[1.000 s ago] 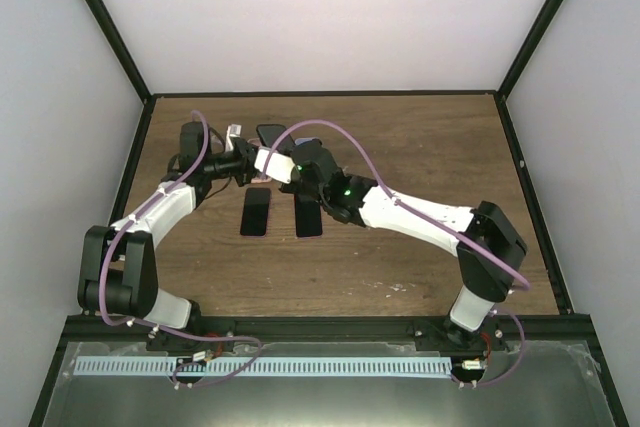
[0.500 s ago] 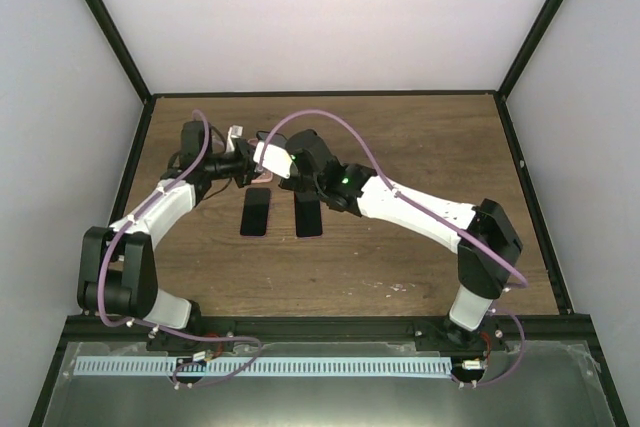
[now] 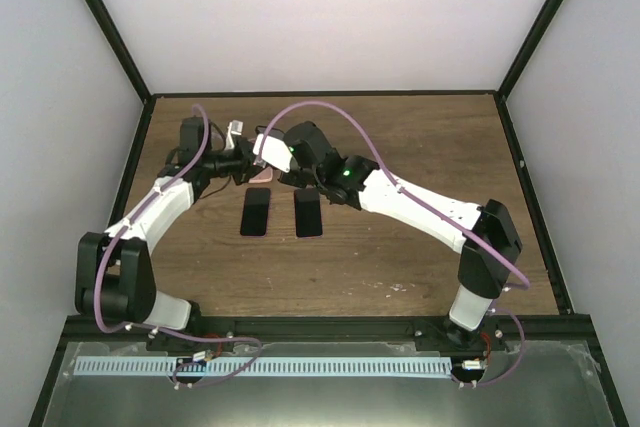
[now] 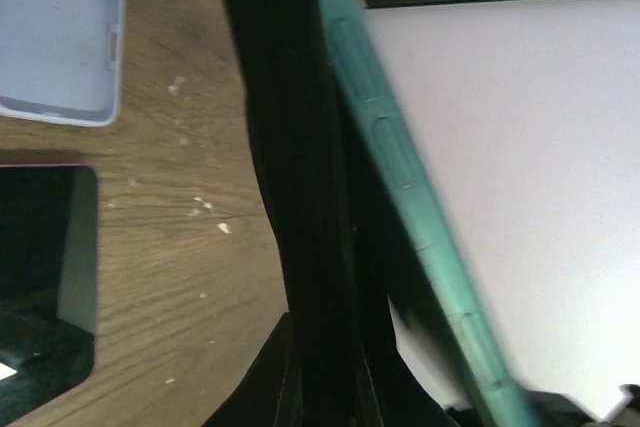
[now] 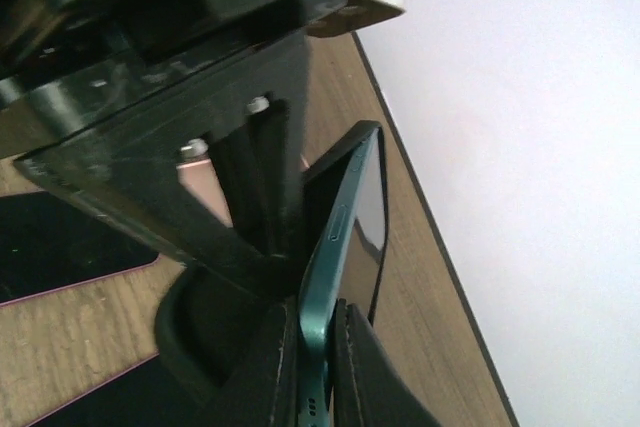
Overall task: Take the phone out of the phone case
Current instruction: Remove the phone case from the phone, then place the phone case at the center of the board.
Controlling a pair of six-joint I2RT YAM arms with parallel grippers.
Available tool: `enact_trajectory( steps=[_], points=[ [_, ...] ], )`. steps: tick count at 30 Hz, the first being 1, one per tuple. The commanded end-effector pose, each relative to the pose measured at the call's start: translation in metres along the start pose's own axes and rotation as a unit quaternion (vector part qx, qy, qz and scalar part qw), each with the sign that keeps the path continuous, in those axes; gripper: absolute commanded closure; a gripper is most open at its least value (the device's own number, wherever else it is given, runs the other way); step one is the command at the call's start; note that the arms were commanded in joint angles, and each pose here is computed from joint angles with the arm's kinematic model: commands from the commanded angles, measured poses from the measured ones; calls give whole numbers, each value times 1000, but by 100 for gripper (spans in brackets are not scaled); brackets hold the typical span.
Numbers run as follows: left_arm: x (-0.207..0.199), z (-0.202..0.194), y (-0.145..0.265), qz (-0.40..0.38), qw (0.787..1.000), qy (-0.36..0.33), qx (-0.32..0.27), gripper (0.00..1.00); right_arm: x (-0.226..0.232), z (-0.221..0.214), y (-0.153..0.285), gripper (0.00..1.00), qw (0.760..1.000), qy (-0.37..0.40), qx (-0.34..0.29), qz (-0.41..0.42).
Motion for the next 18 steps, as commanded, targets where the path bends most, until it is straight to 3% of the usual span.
enact_trajectory(
  steps=[1,11,18],
  points=[
    [55,10,6,88,995,-16,-51,100,-125,52,73,99,977,-62,-93,-183],
    [63,15,21,134,985,-57,-95,100,-151,44,93,99,970,-82,-95,-209],
    [51,24,19,147,977,-127,-91,100,-166,6,113,99,967,-121,-81,-207]
  ],
)
Point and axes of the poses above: each gripper's point midway between its finger pads, its own y axis back along the fingers, its own x axis along the line the jaws close on, z = x × y, the point moved 2 cm from there along y, back along the fingers, and after that the axes turned 6 degrees about y, right-handed, at the moved point
